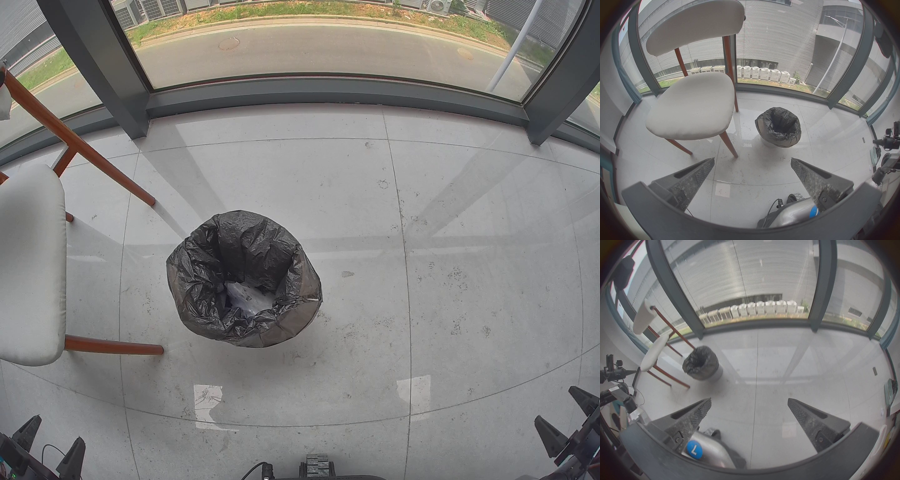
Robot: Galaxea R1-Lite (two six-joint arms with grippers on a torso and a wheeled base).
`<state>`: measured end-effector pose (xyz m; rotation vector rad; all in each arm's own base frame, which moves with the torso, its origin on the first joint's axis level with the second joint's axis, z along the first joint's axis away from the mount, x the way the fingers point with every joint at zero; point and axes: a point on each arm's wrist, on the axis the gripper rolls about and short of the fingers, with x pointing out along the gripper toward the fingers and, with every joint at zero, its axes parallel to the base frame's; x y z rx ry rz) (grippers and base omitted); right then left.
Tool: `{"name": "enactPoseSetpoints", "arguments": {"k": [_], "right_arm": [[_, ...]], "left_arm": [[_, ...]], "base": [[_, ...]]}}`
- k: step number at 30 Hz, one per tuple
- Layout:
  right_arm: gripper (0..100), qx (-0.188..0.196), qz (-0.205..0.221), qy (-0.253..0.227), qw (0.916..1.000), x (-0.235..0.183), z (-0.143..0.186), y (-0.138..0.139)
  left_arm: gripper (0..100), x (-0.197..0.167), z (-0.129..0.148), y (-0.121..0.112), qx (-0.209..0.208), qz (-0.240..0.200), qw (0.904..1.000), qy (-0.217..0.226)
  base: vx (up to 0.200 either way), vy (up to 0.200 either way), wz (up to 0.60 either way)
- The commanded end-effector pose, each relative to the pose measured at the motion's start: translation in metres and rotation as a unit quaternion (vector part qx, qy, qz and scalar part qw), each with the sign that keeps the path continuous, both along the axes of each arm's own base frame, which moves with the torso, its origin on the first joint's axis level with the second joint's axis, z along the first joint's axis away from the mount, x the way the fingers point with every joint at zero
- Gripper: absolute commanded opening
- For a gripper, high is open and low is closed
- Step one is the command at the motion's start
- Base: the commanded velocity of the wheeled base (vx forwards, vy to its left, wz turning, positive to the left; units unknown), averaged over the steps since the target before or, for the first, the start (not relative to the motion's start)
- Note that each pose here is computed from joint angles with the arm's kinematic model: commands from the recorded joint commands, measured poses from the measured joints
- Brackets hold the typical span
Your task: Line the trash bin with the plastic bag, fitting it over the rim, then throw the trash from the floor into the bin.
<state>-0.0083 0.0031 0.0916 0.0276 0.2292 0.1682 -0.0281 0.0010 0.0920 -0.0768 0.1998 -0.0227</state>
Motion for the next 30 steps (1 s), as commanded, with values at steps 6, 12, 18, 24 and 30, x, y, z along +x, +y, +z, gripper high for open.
{"name": "enactPoseSetpoints", "arguments": {"k": [6,12,18,24,30], "right_arm": [[100,-0.008,-0.104,-0.113,0.9881,-0.015,-0.016,-0.004],[100,-0.012,-0.095,-0.111,0.9892,-0.014,-0.016,-0.004],[100,-0.011,-0.094,-0.111,0.9893,-0.014,-0.016,-0.004],[100,-0.011,-0.094,-0.111,0.9893,-0.014,-0.016,-0.004],[100,-0.011,-0.094,-0.111,0.9893,-0.014,-0.016,-0.004]], "left_arm": [[100,-0.005,-0.006,0.000,0.027,0.030,0.9986,-0.034],[100,-0.003,-0.008,0.000,0.028,0.029,0.9984,-0.039],[100,0.007,-0.010,-0.001,0.042,0.022,0.9919,-0.118],[100,0.006,-0.017,-0.001,0.040,0.008,0.9958,-0.082],[100,0.007,-0.017,-0.001,0.040,0.008,0.9954,-0.087]], "base": [[0.000,0.000,0.00],[0.000,0.000,0.00],[0.000,0.000,0.00],[0.000,0.000,0.00],[0.000,0.000,0.00]]}}
